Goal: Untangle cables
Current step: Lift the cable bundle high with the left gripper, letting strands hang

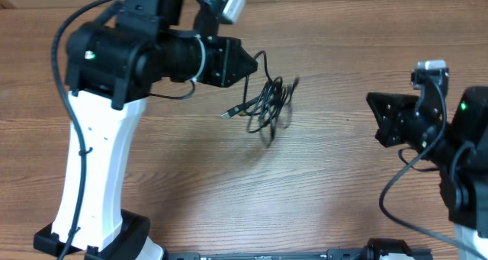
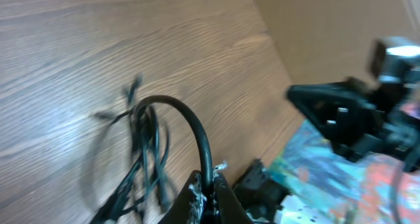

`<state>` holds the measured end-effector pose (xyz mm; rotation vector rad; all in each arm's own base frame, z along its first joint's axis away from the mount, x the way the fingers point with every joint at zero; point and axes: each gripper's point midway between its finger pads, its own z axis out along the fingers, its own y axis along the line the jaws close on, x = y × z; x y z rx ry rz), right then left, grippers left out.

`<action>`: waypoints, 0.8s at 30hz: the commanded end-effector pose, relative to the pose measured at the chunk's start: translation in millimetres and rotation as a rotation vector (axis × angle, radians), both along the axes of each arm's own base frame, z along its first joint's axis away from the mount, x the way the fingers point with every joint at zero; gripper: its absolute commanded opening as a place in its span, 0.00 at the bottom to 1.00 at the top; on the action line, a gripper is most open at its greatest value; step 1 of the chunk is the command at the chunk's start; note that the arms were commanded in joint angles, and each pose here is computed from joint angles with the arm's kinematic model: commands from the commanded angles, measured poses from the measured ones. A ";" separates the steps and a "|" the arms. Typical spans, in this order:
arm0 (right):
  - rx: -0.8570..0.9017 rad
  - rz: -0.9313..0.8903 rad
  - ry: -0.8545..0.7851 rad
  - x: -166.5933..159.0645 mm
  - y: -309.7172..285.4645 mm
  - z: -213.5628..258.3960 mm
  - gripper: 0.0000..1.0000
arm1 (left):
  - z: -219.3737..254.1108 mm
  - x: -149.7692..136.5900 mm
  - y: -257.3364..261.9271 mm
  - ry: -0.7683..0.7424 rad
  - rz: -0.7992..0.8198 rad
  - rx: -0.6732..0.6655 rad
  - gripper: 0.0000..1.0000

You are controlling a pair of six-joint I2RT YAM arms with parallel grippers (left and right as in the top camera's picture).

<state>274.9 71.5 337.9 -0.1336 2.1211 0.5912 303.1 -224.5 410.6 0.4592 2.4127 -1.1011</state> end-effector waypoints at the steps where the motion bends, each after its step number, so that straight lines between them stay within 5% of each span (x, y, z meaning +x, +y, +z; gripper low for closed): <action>1: 0.115 0.153 -0.007 -2.7 27.9 13.0 0.04 | 28.4 -7.1 4.6 -0.031 -0.044 -0.122 0.04; 24: 0.303 0.575 0.220 12.1 115.4 -36.0 0.04 | 103.5 31.4 27.4 -0.085 0.033 -0.434 0.04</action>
